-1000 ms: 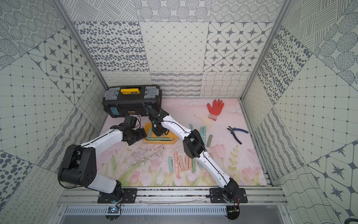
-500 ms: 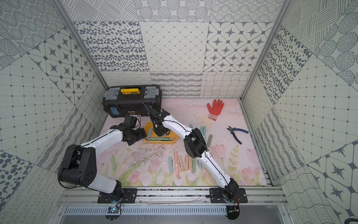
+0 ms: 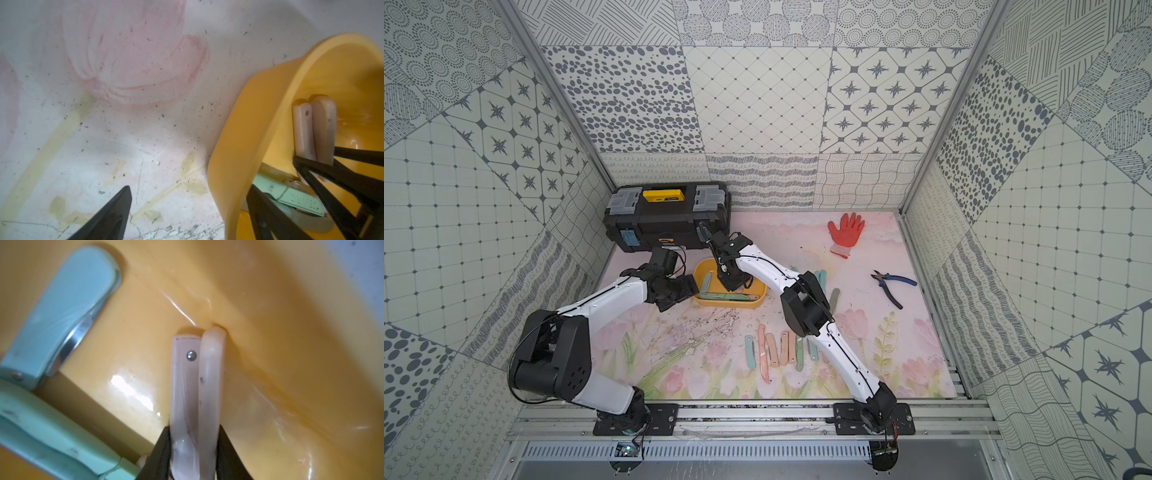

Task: Take the fruit knife out of the storage box
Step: Move the fruit knife to the storage box, then pick up the fruit knife from the storage box.

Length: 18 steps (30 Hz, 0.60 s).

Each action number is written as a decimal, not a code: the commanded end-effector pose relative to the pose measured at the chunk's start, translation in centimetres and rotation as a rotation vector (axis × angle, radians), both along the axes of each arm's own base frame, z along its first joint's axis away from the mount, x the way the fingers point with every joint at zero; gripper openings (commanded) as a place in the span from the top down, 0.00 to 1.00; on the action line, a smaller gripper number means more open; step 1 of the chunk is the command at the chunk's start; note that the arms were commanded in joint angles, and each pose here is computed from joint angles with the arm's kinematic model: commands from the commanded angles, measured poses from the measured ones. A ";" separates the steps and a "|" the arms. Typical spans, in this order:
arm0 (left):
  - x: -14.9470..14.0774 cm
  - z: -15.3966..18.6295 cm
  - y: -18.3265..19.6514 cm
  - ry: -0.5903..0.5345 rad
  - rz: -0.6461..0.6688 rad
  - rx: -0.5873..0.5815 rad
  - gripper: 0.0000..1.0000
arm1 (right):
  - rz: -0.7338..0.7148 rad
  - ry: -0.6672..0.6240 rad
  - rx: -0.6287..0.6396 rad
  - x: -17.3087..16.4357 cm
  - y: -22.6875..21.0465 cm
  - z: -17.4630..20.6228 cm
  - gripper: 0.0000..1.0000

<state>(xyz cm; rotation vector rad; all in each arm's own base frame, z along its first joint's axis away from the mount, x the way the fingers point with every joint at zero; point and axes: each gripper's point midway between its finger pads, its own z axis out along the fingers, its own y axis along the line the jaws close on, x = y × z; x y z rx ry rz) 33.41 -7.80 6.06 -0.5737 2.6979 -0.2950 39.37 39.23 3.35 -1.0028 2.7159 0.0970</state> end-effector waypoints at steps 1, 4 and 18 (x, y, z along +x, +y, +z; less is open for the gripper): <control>-0.5 -0.1 0.3 0.029 -0.006 0.017 0.14 | -0.022 -0.038 0.067 0.6 0.3 2.7 0.58; -0.5 0.0 0.4 0.026 -0.003 0.018 0.13 | -0.024 -0.045 0.090 0.8 0.5 3.4 0.55; -0.6 -0.1 0.4 0.027 -0.006 0.020 0.14 | -0.062 -0.076 0.096 2.2 0.0 3.7 0.54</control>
